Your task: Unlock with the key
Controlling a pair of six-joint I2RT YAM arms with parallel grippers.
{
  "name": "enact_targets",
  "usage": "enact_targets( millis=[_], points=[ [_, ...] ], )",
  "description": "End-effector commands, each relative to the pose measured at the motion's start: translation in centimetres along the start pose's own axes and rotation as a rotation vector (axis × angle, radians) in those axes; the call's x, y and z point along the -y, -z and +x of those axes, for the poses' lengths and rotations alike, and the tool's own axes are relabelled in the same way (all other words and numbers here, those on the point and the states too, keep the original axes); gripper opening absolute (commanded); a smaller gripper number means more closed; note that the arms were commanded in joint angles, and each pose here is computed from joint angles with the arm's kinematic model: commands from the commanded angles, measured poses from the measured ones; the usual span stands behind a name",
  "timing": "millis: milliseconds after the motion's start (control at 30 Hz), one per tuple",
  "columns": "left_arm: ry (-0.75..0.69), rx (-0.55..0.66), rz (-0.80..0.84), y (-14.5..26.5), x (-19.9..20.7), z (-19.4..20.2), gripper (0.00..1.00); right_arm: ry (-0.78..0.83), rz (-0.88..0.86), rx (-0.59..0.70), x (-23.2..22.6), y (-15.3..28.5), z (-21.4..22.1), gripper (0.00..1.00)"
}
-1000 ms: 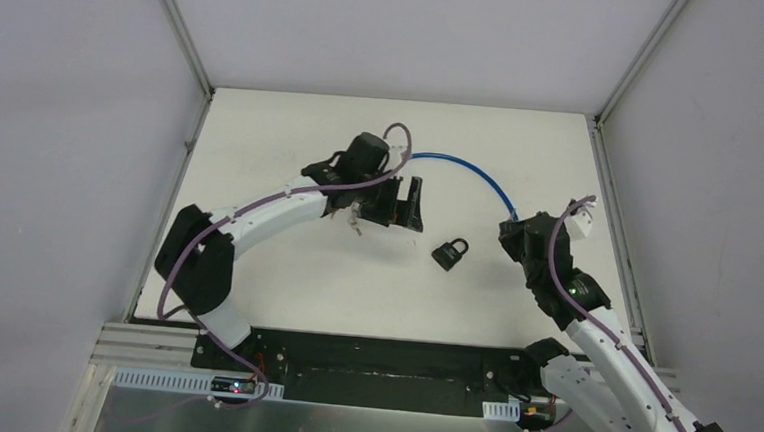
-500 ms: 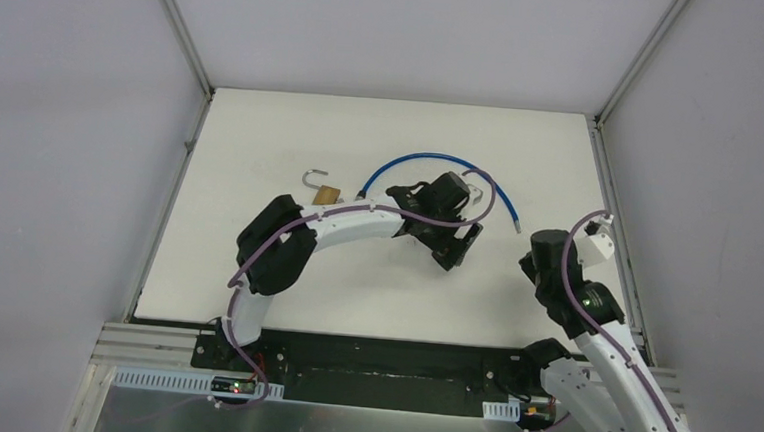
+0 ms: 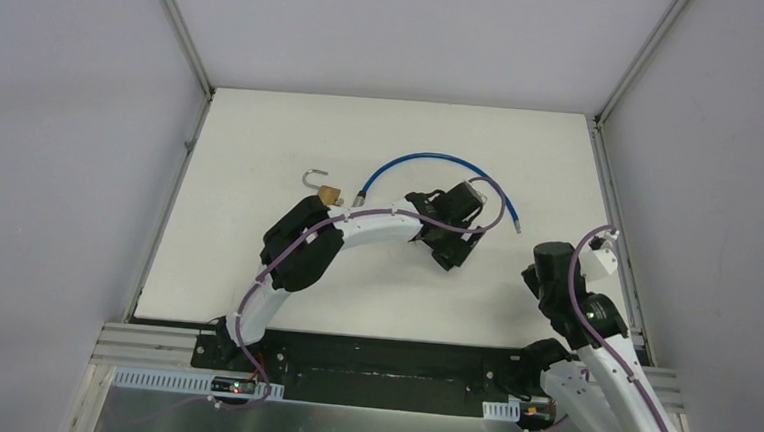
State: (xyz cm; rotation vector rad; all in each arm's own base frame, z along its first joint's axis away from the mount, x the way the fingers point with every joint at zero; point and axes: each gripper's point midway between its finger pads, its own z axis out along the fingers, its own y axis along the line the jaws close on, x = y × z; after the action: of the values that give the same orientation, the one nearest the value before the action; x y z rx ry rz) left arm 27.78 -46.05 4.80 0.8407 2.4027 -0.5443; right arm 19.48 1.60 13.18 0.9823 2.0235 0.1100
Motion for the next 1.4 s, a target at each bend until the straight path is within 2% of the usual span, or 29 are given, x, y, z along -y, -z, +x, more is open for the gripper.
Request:
enact_targets(
  millis=[0, 100, 267, 333, 433, 633, 700, 800, 1200, 1267, 1367],
  points=[
    [-0.032, 0.027, -0.015, 0.3, 0.4, -1.6, 0.88, -0.031, -0.003, -0.005, 0.0, 0.1, 0.0, 0.00],
    [0.004, -0.010, -0.026, -0.2, 0.3, -0.7, 0.80, -0.036, 0.002, -0.006, -0.1, 0.0, 0.0, 0.00],
    [0.101, -0.071, -0.138, 0.1, -1.1, 0.3, 0.51, -0.036, -0.020, -0.022, -0.6, -0.2, 0.4, 0.00],
    [0.139, -0.088, -0.190, 0.3, -1.9, 0.7, 0.44, -0.032, -0.025, -0.033, -0.7, -0.4, 0.7, 0.00],
    [0.234, -0.114, -0.274, 0.9, -3.4, 1.2, 0.38, -0.020, -0.040, -0.060, -1.1, -0.5, 1.3, 0.00],
    [0.542, -0.143, -0.355, 2.1, -8.2, 1.5, 0.36, 0.003, -0.056, -0.118, -1.8, -0.9, 2.5, 0.00],
    [0.620, -0.146, -0.361, 2.4, -9.1, 1.6, 0.36, 0.005, -0.066, -0.129, -2.1, -1.0, 2.7, 0.00],
    [0.663, -0.140, -0.376, 2.8, -9.7, 1.7, 0.40, 0.004, -0.075, -0.142, -2.4, -1.2, 3.1, 0.00],
    [0.667, -0.191, -0.408, 2.2, -10.1, 3.7, 0.79, 0.033, -0.170, -0.188, -3.8, -1.6, 4.6, 0.00],
    [0.660, -0.191, -0.414, 2.3, -10.2, 3.7, 0.82, 0.035, -0.198, -0.205, -4.2, -1.6, 5.0, 0.00],
    [0.654, -0.193, -0.416, 2.1, -10.5, 3.6, 0.80, 0.039, -0.217, -0.227, -4.4, -1.7, 5.6, 0.00]
  ],
)
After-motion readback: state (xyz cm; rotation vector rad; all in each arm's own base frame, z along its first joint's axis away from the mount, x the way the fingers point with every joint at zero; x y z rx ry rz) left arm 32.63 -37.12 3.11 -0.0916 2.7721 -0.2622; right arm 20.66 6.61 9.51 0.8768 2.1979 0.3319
